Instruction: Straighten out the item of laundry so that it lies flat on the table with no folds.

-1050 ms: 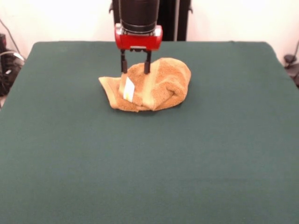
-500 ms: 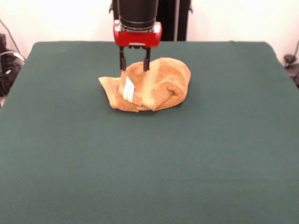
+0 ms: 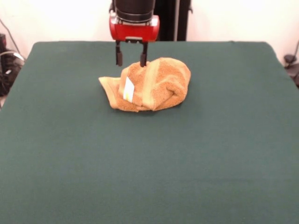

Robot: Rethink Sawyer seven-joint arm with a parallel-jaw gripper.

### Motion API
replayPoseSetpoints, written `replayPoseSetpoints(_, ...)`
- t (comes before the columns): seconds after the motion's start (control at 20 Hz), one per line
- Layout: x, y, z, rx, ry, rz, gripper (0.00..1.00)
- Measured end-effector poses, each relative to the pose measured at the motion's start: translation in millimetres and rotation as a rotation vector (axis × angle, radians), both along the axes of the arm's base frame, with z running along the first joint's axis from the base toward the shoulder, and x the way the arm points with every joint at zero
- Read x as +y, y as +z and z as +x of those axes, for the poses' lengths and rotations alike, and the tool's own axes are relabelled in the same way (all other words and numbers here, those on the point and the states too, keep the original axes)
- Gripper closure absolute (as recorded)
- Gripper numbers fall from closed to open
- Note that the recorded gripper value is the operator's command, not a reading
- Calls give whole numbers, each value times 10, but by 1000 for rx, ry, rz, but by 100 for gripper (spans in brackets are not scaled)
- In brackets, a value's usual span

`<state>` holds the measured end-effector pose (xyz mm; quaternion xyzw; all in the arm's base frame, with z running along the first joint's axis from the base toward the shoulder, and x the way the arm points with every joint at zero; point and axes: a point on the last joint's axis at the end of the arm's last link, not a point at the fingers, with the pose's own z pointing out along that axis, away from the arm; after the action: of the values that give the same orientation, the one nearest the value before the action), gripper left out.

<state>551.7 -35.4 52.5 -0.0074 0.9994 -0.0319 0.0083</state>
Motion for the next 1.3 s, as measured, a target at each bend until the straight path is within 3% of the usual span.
replayPoseSetpoints(1.3,-79,31,83,-19,1,-11,0)
